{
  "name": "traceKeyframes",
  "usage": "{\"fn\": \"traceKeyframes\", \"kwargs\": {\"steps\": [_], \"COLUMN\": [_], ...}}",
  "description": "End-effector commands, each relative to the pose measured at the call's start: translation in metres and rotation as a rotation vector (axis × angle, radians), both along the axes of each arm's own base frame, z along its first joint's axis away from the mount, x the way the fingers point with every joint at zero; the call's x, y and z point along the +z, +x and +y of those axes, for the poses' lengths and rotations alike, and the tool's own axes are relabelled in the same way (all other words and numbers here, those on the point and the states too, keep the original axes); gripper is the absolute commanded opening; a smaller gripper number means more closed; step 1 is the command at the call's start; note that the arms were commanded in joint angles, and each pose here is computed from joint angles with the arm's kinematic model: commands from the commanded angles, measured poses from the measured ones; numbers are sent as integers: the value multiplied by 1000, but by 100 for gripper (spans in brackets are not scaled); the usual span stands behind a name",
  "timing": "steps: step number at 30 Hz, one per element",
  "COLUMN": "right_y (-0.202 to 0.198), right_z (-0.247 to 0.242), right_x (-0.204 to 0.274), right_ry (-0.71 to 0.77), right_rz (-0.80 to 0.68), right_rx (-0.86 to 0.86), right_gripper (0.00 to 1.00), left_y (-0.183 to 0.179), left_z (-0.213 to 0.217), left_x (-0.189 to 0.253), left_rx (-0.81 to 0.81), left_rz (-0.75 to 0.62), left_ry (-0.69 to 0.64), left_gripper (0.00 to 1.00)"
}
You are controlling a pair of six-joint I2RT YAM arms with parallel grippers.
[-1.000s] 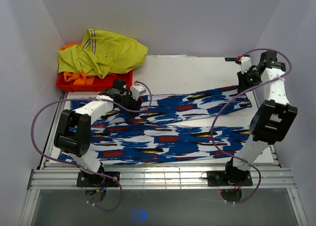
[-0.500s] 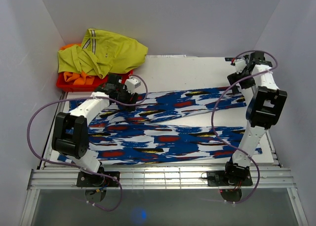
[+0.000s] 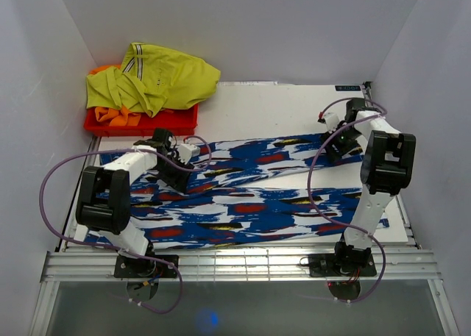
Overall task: Fold and stack the trousers
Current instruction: Flatten the trousers out
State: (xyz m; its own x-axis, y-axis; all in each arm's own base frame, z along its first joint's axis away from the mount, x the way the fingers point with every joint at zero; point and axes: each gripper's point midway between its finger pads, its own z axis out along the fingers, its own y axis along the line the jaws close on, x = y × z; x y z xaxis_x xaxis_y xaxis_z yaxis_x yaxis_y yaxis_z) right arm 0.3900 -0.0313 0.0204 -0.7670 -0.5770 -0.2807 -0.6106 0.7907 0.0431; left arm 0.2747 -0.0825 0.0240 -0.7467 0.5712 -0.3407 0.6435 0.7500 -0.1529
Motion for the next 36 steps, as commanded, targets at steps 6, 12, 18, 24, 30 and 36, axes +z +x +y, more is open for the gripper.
{"fn": "traceKeyframes", "kwargs": {"steps": [6, 12, 18, 24, 30, 36], "right_y": [-63, -52, -91, -177, -216, -187], "right_z": [-43, -30, -17, -16, -18, -32], "right_x": [-25, 47, 102, 65, 2, -36], "right_ry": [-90, -14, 13, -24, -51, -100], "right_rz": [139, -4, -16, 159, 257, 260], "right_rx": [-22, 8, 131, 258, 251, 212], "right_gripper": [62, 82, 78, 70, 68, 68], "left_y": [1, 43, 9, -49, -80, -65], "left_z": [12, -11, 8, 67, 102, 130], "left_x": [16, 95, 109, 82, 41, 6], "left_rx": [-48, 7, -21, 33, 97, 210], "left_rz": [-78, -264, -177, -41, 53, 83], "left_ry": [39, -87, -48, 27, 91, 129], "left_gripper": [69, 74, 74, 73, 73, 71]}}
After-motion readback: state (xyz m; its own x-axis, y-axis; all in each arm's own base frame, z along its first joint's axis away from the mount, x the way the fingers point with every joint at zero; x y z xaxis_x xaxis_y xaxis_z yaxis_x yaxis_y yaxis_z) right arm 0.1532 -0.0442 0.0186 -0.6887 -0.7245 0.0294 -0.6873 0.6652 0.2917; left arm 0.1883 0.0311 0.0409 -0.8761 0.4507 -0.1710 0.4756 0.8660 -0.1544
